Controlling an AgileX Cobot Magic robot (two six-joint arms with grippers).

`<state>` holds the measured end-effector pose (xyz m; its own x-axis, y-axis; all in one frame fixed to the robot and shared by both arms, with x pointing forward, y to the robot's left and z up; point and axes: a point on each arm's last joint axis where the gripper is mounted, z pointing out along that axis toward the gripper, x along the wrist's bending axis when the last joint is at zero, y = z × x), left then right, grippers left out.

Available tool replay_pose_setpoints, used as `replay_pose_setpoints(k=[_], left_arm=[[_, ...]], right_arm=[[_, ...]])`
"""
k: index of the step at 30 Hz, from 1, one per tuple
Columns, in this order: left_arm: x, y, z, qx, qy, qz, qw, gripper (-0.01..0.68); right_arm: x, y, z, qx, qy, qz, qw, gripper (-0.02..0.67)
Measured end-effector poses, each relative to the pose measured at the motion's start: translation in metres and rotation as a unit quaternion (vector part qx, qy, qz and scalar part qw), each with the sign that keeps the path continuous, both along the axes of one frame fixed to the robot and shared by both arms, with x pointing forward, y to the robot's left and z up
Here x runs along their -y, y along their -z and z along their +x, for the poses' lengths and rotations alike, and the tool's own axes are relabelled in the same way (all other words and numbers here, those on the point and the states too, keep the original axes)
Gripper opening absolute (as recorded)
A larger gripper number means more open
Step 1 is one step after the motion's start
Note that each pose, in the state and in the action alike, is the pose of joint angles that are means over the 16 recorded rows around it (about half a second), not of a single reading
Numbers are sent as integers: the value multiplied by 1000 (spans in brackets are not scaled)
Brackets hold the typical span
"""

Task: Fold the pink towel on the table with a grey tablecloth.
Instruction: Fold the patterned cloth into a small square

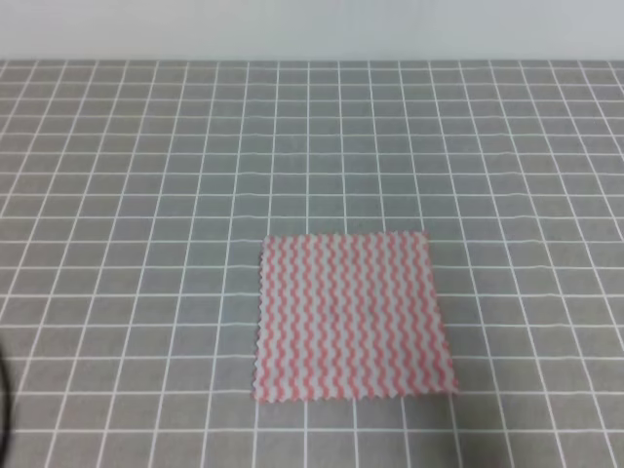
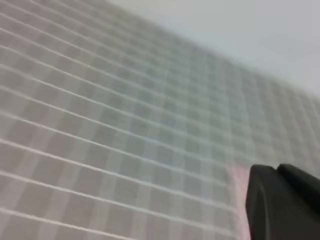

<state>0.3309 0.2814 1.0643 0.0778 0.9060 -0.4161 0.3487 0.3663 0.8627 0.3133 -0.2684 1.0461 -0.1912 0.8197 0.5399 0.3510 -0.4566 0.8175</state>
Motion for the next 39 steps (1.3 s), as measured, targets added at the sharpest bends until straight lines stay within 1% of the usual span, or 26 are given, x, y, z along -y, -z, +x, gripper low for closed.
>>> replay_pose_setpoints(k=[5,9,11,19,25,28,31,34,39], left_arm=[[20,-7,24,-35,93,3,995,0],[36,-6,38,-36,154,-4,987,0],[44,-3,45,-35,175,-6,984,0],[70,12,66,-41,217,-3,975,0],[84,22,74,-51,230,10,972,0],[88,25,75,-53,235,14,970,0],[90,26,75,-53,240,16,969,0],[90,26,76,-52,241,17,969,0],[91,26,75,-48,246,19,968,0]], right_arm=[[-9,-9,19,-67,-45,-28,996,-16],[-18,-11,36,-110,-88,-30,990,-16],[-23,-11,44,-124,-110,-27,986,-16],[-57,-3,77,-161,-190,-20,968,-15],[-85,14,94,-195,-221,-51,954,3],[-94,26,101,-216,-224,-64,948,51],[-98,37,109,-243,-215,-68,943,127],[-97,48,117,-273,-201,-63,939,198],[-94,65,126,-324,-175,-42,929,304]])
